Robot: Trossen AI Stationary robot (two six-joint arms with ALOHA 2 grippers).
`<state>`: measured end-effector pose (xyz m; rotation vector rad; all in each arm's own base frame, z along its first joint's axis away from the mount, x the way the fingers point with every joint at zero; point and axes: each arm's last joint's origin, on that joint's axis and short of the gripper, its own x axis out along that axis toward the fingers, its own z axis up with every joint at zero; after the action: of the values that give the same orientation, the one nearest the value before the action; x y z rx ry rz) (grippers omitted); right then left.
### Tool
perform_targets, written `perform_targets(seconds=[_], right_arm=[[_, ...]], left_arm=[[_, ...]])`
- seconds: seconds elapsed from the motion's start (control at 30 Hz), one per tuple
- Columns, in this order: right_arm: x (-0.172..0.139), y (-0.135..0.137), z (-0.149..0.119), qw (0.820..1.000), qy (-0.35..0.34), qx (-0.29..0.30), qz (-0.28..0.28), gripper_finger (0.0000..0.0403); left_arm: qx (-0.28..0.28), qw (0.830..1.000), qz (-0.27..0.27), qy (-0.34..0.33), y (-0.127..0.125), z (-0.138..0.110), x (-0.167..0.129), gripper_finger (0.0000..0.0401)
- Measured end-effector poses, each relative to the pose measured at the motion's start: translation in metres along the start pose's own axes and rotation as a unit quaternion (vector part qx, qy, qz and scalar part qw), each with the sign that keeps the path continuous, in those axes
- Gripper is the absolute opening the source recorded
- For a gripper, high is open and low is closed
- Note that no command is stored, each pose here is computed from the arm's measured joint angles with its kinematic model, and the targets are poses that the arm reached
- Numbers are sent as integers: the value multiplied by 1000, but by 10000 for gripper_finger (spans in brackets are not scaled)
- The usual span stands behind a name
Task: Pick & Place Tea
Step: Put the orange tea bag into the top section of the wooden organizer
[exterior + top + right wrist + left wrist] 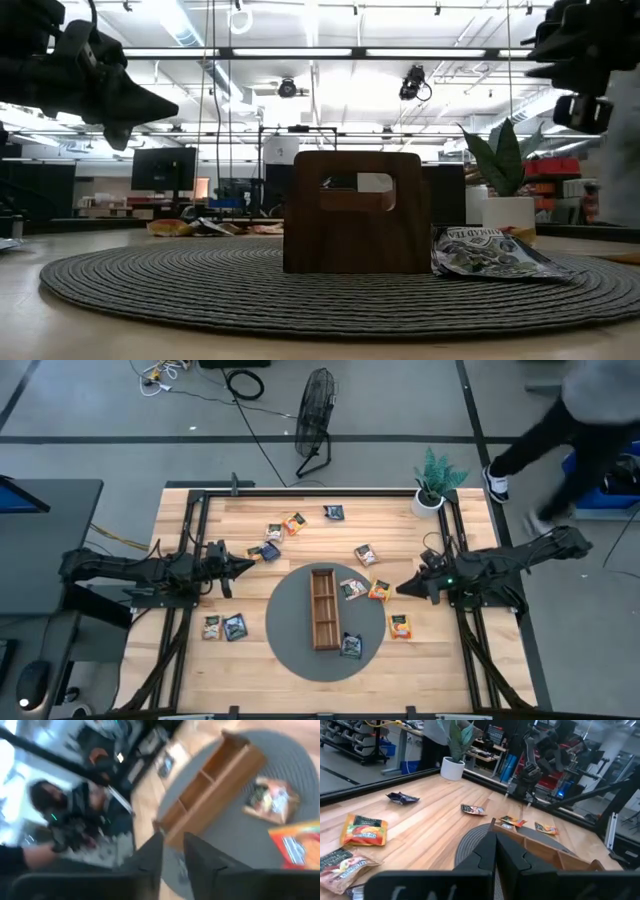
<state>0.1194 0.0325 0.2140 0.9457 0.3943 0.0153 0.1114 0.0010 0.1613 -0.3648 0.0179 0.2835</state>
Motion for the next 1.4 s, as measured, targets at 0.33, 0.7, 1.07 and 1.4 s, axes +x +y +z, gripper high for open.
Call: perform_targets(seconds=[0.33, 0.7, 1.07, 1.4], right_arm=[[8, -4, -4, 982, 51, 155, -92, 208], [26, -35, -24, 916, 27, 367, -161, 233], [45, -43, -31, 887, 30, 411, -211, 231], [64, -57, -38, 862, 4, 435, -261, 231]], left_arm=[[-26, 999, -14, -33, -3, 7, 0, 14], [-42, 996, -31, -75, -6, 16, -1, 14], [-48, 994, -37, -90, -7, 18, -2, 14], [-56, 990, -48, -117, -8, 24, -3, 14]])
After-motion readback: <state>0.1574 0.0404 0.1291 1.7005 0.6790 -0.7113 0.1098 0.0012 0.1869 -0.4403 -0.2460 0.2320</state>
